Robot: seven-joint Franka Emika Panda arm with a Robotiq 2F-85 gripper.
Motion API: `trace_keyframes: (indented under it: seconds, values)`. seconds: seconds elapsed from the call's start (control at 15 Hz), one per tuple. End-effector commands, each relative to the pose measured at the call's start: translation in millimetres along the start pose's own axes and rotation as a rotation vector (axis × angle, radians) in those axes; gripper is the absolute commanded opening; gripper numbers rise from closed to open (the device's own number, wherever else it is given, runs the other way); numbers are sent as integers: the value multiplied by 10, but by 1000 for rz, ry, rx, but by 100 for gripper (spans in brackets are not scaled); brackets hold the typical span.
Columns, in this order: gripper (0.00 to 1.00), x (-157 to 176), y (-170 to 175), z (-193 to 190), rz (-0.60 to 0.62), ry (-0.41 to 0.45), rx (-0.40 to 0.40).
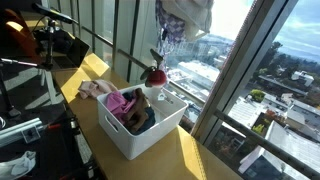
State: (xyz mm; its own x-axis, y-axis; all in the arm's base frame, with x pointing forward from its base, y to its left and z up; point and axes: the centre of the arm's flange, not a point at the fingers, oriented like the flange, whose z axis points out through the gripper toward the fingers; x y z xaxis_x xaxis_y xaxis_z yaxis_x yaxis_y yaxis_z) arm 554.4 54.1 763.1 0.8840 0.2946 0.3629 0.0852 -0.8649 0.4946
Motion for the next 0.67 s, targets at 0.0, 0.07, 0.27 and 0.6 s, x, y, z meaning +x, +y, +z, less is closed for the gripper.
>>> trace_keyframes:
  seconds: [0.0, 0.07, 0.27, 0.6]
  values:
    - [4, 44, 30, 24, -10, 1, -22]
    - [4, -4, -29, 157, -13, -15, -12]
    - [4, -214, -248, 614, -29, -76, 18]
    - [4, -602, -1020, 1623, -51, -195, 117]
